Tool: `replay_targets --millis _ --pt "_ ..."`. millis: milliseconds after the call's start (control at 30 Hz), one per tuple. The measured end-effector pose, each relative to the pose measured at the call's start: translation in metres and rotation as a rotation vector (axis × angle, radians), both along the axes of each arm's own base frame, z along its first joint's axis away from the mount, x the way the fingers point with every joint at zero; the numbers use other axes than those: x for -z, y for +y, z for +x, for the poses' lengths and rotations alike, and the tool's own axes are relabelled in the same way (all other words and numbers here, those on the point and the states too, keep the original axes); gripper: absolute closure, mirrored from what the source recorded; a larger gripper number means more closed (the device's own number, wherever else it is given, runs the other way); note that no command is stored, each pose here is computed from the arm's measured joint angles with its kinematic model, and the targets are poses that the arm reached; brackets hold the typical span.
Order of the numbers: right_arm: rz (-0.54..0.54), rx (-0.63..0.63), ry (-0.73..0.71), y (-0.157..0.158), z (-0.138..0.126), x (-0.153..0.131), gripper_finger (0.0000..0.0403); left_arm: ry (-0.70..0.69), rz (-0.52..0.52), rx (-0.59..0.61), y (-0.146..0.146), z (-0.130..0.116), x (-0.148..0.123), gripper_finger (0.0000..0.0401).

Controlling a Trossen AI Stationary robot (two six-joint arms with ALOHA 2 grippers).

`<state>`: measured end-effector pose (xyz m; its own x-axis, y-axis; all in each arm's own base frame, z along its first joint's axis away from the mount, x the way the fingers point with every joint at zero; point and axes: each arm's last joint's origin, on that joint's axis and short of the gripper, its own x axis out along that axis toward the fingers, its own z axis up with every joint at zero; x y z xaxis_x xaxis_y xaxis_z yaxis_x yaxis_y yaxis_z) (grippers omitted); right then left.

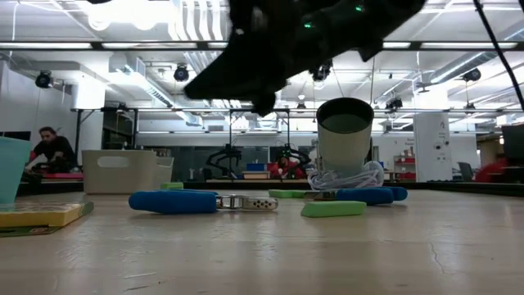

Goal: Pick & Place School Supplies
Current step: Put the yellow crayon box into the green bin

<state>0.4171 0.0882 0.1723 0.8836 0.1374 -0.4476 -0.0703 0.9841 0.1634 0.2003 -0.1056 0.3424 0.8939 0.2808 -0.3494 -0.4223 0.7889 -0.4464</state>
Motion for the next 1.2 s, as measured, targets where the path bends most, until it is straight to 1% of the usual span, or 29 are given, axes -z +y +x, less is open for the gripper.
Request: replay_targets --millis 100,200,267,400,500,600,733,800,900,1067,1200 --pt "-0.016 -0.040 0.068 0.009 0.013 0.010 0.0394 -0.018 -0.074 -0.004 -0.009 0.006 0.008 0.0326" --pt "-0.019 -0.150 0.041 0.020 0.025 0.013 0.0394 0.002 -0.165 -0.033 -0.021 0.011 0.021 0.0330" --pt "-0.001 -0.213 -0.004 0.028 0.034 0.011 0.0394 0.035 -0.199 -0.022 -0.030 0.013 0.031 0.0332" --pt "0.021 -0.221 -0.032 0.034 0.045 0.011 0.0394 0.112 -0.265 0.051 -0.043 0.012 0.044 0.0337" --pt "0.022 -0.216 -0.046 0.036 0.055 0.013 0.0394 0.159 -0.269 0.067 -0.046 0.008 0.048 0.0339" --pt "0.040 -0.210 -0.052 0.039 0.066 0.018 0.0394 0.187 -0.215 0.104 -0.045 0.001 0.046 0.0339" --pt "0.132 -0.205 -0.022 0.043 0.081 0.031 0.0394 0.190 -0.113 0.158 -0.041 -0.008 0.038 0.0339" --pt "0.157 -0.206 -0.019 0.045 0.089 0.038 0.0394 0.149 -0.064 0.138 -0.035 -0.012 0.031 0.0339" --pt "0.166 -0.197 -0.026 0.047 0.097 0.041 0.0394 0.092 0.004 0.102 -0.026 -0.020 0.020 0.0339" --pt "0.164 -0.181 -0.028 0.045 0.103 0.038 0.0394 0.055 0.091 0.101 -0.013 -0.033 0.006 0.0340" --pt "0.124 -0.126 0.064 0.037 0.102 0.046 0.0394 0.010 0.182 0.024 -0.005 -0.040 -0.002 0.0340"
